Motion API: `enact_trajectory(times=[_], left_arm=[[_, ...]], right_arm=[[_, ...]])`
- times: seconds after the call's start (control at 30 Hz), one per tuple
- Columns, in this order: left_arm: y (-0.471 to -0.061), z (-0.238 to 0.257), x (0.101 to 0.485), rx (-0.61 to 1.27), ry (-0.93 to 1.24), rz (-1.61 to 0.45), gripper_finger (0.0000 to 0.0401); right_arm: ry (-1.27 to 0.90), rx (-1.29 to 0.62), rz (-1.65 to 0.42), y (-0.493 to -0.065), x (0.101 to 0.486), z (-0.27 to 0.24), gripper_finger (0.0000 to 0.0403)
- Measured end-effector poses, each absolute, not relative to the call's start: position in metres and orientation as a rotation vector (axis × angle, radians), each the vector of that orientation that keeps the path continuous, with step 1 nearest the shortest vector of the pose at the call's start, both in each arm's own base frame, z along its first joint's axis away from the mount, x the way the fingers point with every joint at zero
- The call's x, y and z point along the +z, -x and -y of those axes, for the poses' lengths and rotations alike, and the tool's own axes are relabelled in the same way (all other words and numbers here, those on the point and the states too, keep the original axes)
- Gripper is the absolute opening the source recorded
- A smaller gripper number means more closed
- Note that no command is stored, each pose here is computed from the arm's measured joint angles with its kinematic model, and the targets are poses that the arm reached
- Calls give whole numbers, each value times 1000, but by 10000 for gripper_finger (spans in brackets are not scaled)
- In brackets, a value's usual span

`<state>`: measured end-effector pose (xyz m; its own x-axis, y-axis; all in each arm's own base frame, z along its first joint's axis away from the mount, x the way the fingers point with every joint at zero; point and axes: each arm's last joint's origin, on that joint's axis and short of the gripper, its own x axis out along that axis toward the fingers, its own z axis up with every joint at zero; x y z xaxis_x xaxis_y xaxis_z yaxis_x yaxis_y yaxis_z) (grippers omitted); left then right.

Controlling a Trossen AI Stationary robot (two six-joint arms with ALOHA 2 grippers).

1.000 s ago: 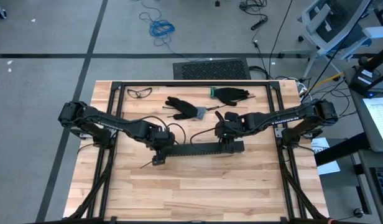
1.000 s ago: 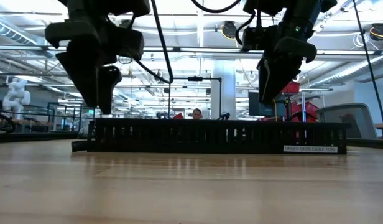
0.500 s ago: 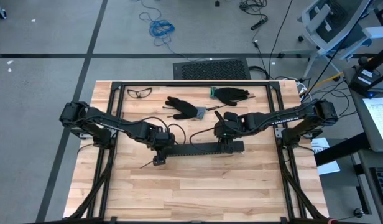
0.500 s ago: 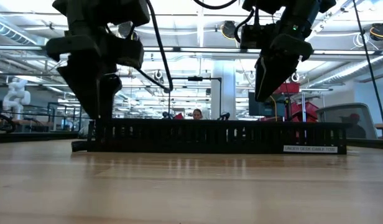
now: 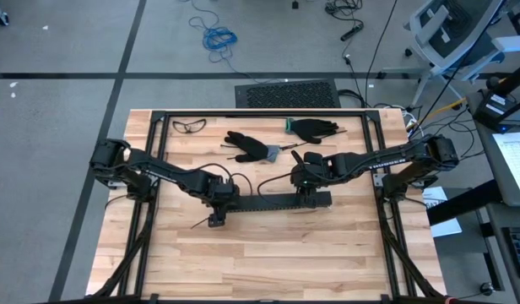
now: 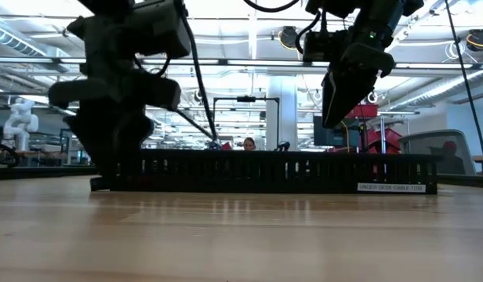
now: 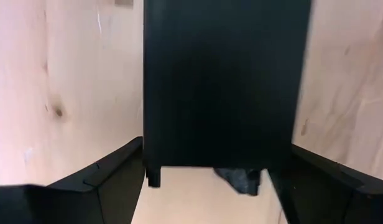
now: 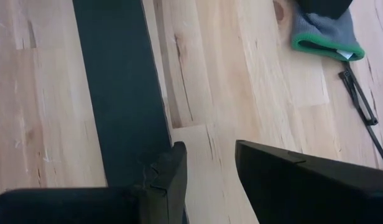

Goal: Ziptie cables
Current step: Insert the black cover of the black cable duct

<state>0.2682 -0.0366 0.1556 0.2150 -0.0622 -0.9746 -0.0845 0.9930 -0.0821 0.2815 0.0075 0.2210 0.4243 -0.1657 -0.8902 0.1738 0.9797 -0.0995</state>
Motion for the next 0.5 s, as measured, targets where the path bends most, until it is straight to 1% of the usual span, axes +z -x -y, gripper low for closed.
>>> enact_trajectory(times=[0.2,0.5], left_arm=[[-267,36,152,20,124,-1358,331],[-272,36,153,60,126,-1303,331]], right_arm=[[28,-195,-1234,-271,217,-12,130],[-1,-211,-1235,-265,222,-17,130]])
